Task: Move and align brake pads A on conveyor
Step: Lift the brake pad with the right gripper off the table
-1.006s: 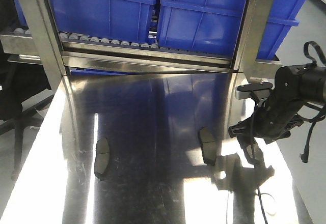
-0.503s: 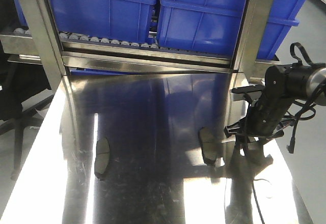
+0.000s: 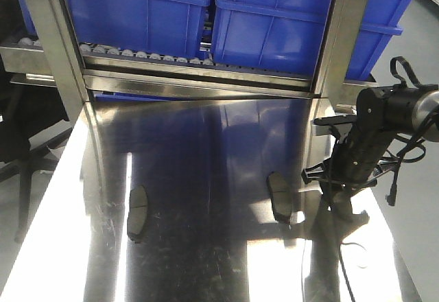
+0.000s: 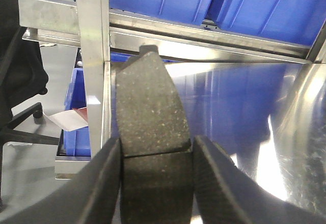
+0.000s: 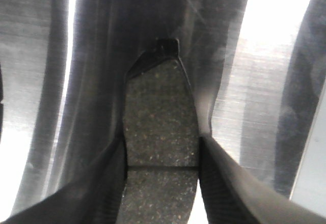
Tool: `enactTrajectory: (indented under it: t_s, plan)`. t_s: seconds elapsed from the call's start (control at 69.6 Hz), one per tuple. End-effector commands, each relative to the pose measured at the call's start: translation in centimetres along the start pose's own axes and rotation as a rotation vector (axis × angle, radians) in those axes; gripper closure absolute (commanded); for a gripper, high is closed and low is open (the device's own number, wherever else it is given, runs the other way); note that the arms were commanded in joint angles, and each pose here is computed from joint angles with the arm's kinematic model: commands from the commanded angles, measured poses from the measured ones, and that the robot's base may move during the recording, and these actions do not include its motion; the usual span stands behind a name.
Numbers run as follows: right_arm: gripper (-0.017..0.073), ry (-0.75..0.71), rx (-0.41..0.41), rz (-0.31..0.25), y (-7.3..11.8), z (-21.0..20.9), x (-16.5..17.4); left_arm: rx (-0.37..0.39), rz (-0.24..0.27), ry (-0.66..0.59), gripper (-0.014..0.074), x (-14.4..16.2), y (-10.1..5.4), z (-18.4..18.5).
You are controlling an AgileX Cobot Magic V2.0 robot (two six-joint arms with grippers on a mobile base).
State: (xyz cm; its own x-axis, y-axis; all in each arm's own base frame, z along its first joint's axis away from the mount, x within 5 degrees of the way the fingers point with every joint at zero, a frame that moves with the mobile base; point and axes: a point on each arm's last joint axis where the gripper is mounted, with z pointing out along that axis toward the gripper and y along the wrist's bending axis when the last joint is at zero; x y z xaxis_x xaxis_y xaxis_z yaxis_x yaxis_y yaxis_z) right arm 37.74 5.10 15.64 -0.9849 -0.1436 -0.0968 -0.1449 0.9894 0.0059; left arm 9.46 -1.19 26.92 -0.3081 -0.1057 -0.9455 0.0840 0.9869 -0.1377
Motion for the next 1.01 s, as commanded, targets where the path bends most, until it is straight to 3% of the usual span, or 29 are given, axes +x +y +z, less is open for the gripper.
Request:
enactTrajectory:
  t_s: [0.0,0.201,0.517,0.992]
  plan:
    - [0.0427,-0.101,0.003,0.014,0.0,-3.1,-0.6,0.012,-0.019,-0.128,0.0600,-1.8,-0.2,-0.3]
    - [0.0575,-0.197,0.002,0.022,0.0,-6.1,-0.4,0.012,-0.019,-0.128,0.0600,-1.8,-0.2,-0.3]
    - [0.0568,-0.413,0.000,0.059,0.0,-12.8,2.0,0.012,-0.019,-0.128,0.0600,-1.8,-0.2,-0.3]
    - [0.0568,-0.752,0.032,0.027,0.0,-18.1,12.5,0.012,-0.019,-0.128,0.0600,-1.8,-0.2,-0.3]
